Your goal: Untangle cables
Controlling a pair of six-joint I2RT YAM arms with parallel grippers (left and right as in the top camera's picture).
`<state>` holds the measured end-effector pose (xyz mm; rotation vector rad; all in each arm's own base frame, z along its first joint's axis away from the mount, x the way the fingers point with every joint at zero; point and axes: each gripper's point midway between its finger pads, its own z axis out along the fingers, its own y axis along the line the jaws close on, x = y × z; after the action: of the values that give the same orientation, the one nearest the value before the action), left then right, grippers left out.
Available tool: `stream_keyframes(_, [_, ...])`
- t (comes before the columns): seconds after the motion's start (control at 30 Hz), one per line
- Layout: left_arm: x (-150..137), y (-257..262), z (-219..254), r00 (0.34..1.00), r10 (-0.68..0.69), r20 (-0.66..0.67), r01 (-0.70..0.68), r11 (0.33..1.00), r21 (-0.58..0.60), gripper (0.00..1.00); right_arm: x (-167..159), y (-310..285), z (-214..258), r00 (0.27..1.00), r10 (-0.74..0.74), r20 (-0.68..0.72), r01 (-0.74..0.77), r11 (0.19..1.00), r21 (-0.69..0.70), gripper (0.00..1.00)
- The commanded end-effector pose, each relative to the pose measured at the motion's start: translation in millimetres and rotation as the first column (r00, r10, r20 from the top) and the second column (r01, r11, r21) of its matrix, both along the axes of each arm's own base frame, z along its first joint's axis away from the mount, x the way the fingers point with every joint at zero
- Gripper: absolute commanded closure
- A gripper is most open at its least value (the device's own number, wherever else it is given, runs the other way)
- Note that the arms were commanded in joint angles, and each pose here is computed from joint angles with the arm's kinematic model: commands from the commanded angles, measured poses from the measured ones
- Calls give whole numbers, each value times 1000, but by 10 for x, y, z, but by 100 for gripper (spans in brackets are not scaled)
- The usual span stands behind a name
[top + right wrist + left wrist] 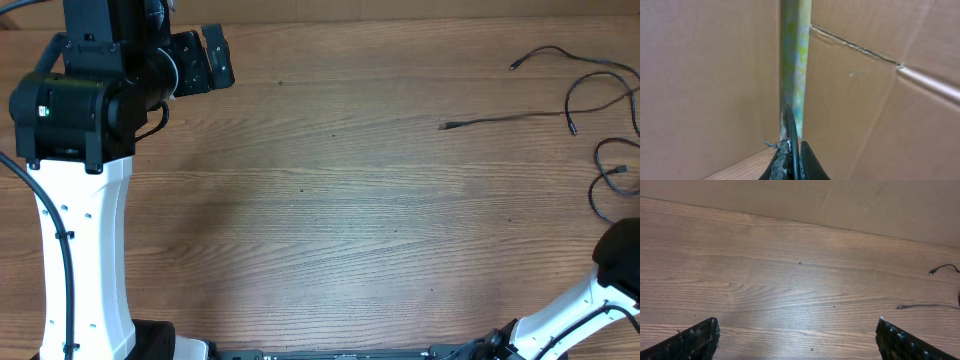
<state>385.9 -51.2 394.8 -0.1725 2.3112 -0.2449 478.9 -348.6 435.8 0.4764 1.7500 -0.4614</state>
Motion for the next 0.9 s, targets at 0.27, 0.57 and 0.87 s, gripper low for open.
stream_keyframes(0.27, [80,-52,-95,999,-34,-29,34,999,-6,0,-46,10,-616,979,3,-204,15,996,89,96])
stream_keyframes(0.57, [81,-67,-153,998,-40,-51,39,999,-10,0,232,29,-1610,945,119,-304,-24,954,298,96])
stream_keyframes(0.87, [52,-63,-182,997,-40,-68,40,999,-9,0,353,88,-2254,911,205,-357,-43,910,413,38])
